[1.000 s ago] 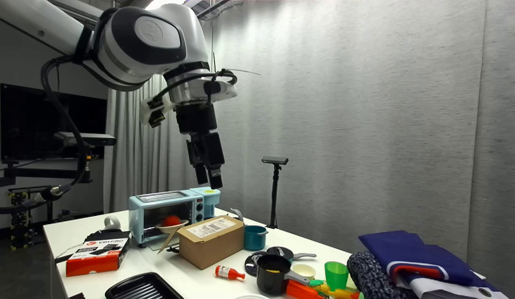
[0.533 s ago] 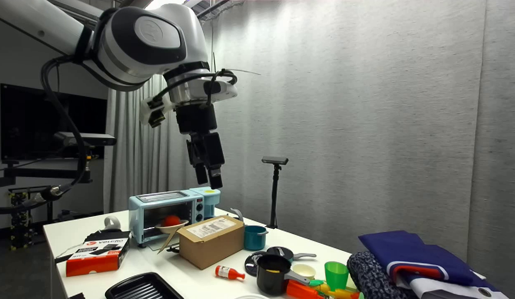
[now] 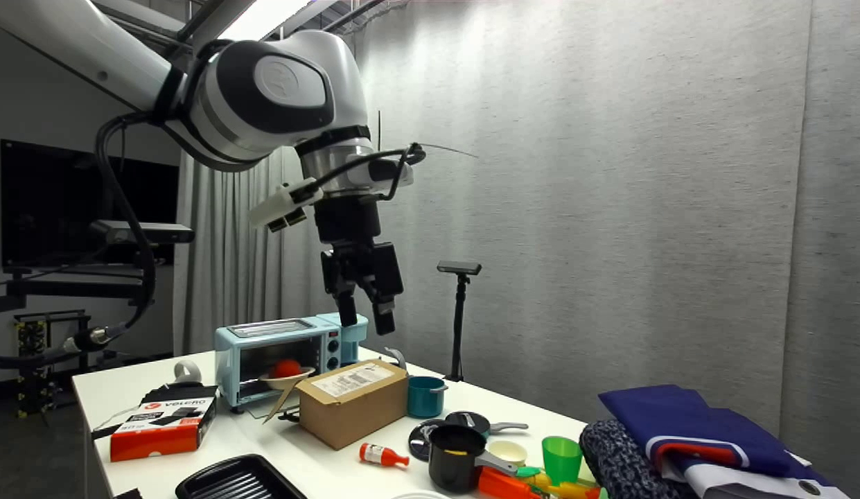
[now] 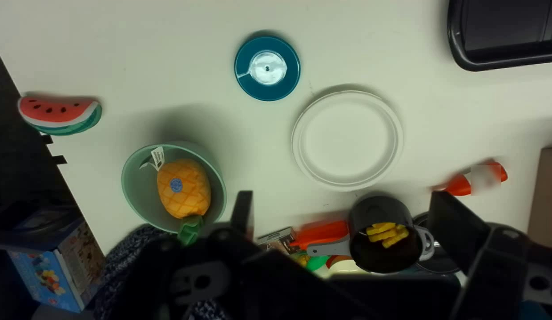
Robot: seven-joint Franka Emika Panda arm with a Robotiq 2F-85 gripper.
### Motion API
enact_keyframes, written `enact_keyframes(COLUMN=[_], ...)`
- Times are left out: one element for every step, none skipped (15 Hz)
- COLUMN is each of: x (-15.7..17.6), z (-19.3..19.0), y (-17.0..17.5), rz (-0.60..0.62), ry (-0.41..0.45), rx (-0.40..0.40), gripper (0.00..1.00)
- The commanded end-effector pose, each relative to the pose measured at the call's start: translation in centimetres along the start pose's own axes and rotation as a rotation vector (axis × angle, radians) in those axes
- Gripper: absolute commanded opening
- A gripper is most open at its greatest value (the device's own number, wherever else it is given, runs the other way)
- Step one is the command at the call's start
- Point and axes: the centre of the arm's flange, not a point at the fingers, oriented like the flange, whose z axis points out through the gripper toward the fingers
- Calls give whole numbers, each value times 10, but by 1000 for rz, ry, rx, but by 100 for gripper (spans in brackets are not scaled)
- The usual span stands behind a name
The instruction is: Move the bowl
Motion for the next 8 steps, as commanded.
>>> enact_keyframes(x=[41, 51, 60, 70, 76, 49, 56, 61], z=[23, 31, 39, 46, 51, 45, 51, 55], y=[18, 20, 24, 29, 42, 29, 35, 40], rz=[-6, 22, 43, 73, 101, 62, 76, 86], ry=[14, 24, 30, 30, 30, 23, 21, 16], rx=[17, 21, 22, 18, 13, 22, 21, 20], gripper=[100, 100, 100, 100, 100, 100, 100, 100])
